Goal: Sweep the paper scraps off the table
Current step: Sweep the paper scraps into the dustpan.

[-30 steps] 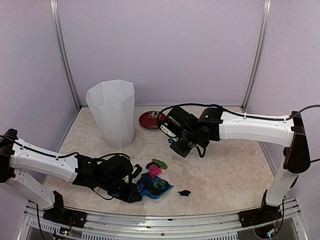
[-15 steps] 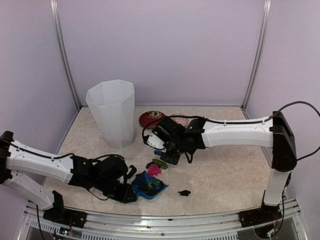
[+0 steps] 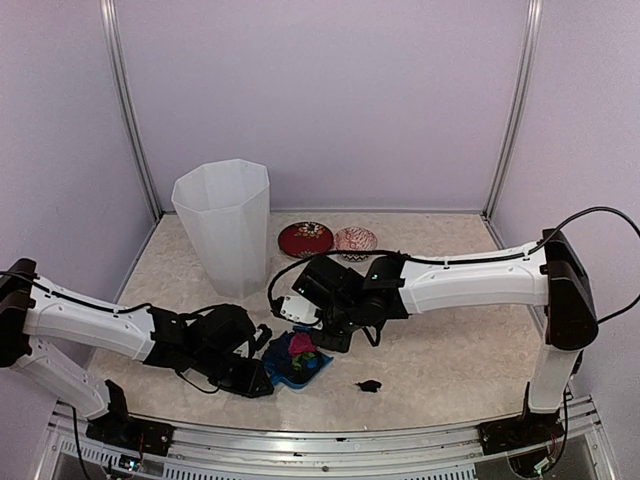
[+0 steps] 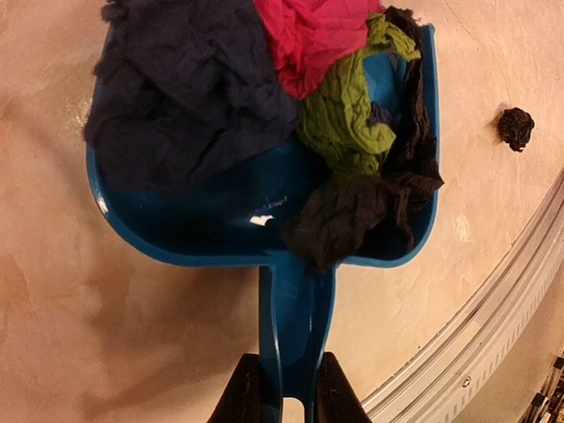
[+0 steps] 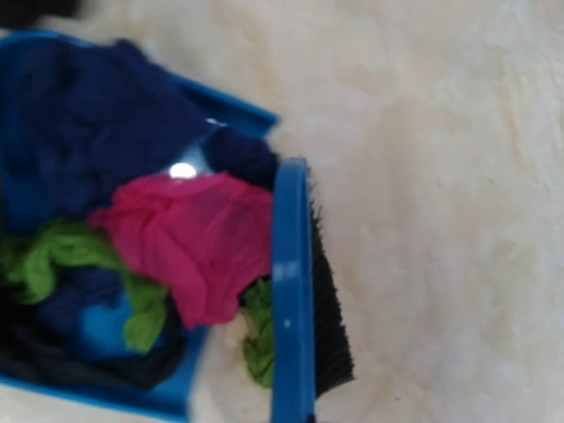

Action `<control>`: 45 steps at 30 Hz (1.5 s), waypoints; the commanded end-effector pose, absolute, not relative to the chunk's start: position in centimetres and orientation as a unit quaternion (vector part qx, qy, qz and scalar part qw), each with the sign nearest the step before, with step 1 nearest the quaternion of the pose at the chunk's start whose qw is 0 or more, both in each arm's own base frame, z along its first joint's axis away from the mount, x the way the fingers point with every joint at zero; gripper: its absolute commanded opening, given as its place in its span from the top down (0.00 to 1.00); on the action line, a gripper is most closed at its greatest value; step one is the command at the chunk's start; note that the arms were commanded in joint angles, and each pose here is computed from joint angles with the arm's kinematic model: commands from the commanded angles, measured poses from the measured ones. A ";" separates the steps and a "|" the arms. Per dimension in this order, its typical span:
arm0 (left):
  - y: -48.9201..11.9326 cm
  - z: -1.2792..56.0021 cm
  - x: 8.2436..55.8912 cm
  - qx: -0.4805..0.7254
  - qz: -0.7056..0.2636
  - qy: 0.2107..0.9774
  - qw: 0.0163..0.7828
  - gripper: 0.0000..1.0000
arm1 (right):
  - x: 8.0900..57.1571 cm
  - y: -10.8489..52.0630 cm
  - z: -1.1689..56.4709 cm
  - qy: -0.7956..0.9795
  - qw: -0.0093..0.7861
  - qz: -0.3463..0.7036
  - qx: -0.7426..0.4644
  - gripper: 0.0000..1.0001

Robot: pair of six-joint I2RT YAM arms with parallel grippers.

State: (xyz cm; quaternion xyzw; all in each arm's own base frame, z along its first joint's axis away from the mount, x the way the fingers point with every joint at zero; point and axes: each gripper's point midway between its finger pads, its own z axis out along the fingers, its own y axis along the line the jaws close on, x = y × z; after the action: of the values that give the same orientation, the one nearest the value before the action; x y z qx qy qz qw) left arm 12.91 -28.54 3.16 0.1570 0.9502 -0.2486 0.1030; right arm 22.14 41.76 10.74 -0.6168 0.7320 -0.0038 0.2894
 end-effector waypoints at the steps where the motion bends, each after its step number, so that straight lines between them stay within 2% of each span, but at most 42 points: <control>1: -27.6 1.3 13.0 0.150 -0.224 0.959 0.090 1.00 | 18.9 42.2 11.2 0.735 0.261 0.042 -0.625 1.00; 7: -28.4 1.3 13.5 0.167 -0.226 0.953 0.110 1.00 | 18.1 42.2 12.8 0.742 0.262 0.066 -0.613 1.00; 14: -29.3 2.1 13.9 0.194 -0.227 0.943 0.145 1.00 | 18.4 40.0 14.1 0.760 0.273 0.045 -0.588 1.00; 34: -32.0 6.4 15.5 0.229 -0.245 0.913 0.234 1.00 | 23.0 31.8 17.5 0.822 0.331 -0.061 -0.458 1.00; 45: -32.7 11.0 16.8 0.225 -0.246 0.903 0.272 1.00 | 24.9 27.6 17.2 0.857 0.350 -0.062 -0.374 1.00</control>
State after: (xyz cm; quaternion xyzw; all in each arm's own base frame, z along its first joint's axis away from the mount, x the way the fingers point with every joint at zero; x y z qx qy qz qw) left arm 16.20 -32.17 8.08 0.2200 0.9134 -0.2411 0.2434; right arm 24.29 28.91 16.74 -0.4151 0.8448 -0.0659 0.3312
